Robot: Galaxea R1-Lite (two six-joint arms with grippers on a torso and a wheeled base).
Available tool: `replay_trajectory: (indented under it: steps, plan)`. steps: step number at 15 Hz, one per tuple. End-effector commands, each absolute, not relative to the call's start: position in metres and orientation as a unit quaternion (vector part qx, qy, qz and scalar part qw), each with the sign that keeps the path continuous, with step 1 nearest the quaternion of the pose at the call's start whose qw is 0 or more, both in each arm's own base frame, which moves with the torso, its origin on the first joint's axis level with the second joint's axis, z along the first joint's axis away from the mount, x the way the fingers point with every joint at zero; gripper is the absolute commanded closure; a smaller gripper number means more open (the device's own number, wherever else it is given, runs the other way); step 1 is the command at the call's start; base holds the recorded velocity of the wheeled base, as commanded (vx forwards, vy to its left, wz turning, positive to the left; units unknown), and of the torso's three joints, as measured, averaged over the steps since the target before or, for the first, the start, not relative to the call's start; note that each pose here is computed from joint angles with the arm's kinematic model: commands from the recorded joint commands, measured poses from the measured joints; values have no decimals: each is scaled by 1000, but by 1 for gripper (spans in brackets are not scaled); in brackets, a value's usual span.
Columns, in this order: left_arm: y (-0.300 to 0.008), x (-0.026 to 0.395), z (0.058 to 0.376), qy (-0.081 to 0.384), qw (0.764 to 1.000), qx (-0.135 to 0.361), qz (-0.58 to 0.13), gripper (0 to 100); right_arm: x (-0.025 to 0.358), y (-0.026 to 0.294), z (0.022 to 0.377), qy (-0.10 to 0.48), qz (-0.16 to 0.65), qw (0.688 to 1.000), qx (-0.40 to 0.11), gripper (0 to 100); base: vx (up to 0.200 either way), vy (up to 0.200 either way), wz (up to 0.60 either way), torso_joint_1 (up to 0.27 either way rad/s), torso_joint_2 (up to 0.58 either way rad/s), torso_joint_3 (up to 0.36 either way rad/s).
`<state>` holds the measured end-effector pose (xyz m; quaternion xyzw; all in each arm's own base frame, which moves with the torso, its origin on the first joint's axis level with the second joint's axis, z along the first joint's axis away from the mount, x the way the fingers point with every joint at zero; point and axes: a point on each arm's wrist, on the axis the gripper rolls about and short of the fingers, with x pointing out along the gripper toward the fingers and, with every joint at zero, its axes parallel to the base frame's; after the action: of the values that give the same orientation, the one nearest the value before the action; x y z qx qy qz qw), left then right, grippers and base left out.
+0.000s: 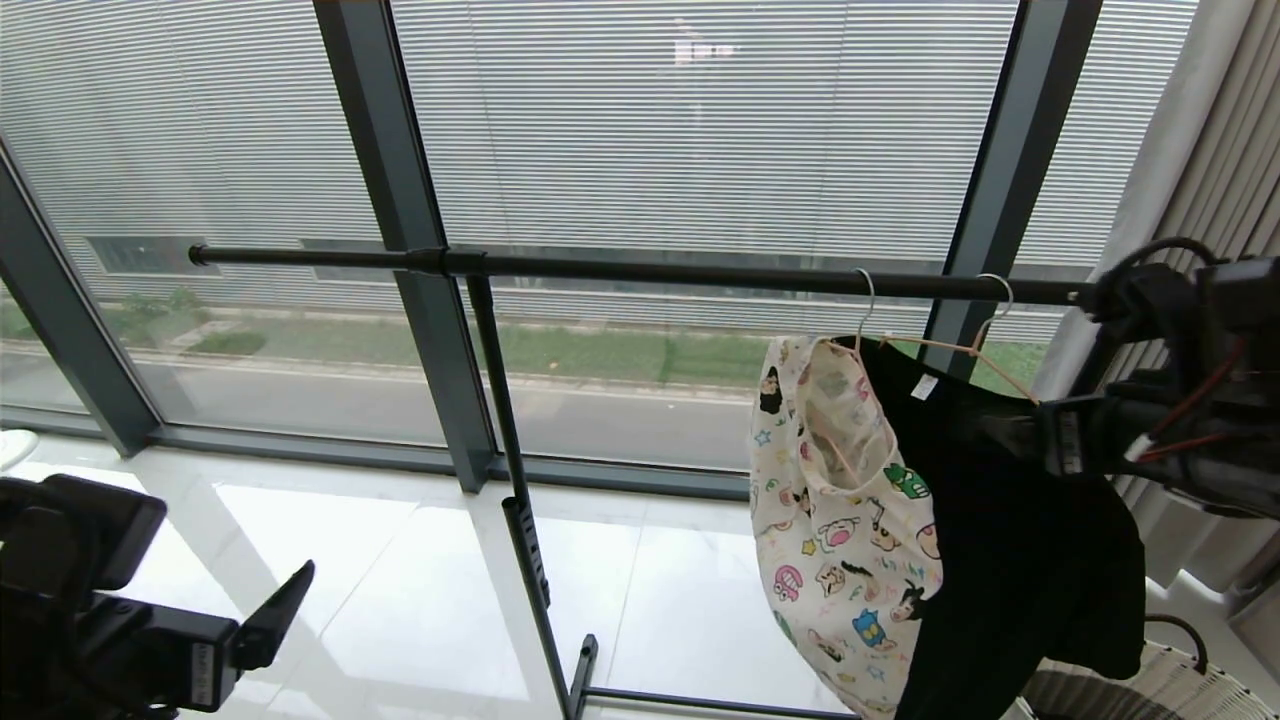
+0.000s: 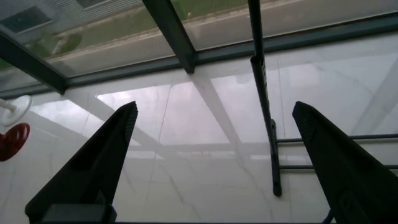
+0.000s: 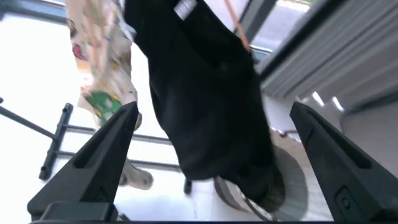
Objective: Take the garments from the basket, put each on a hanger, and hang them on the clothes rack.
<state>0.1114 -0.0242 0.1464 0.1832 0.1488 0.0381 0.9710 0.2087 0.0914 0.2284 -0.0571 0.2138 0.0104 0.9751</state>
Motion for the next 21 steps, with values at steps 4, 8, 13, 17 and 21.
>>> replay_trajectory:
  steps: [4,8,13,17,21]
  plan:
    - [18,49,126,108,940,120,301,0,18,-7,206,259,-146,954,-33,0,0,0,0,0,0,0]
    - [17,29,119,84,935,84,334,0,-46,-11,151,219,-181,959,-15,0,0,0,0,0,0,0]
    - [6,-19,80,64,944,55,318,0,-40,-4,88,81,-100,991,-21,0,0,0,0,0,0,0]
    - [6,-20,80,61,945,60,316,0,-39,-4,87,77,-83,993,-34,0,0,0,0,0,0,0]
    - [5,-19,79,57,955,47,287,0,-30,-3,83,34,-65,997,-40,0,0,0,0,0,0,0]
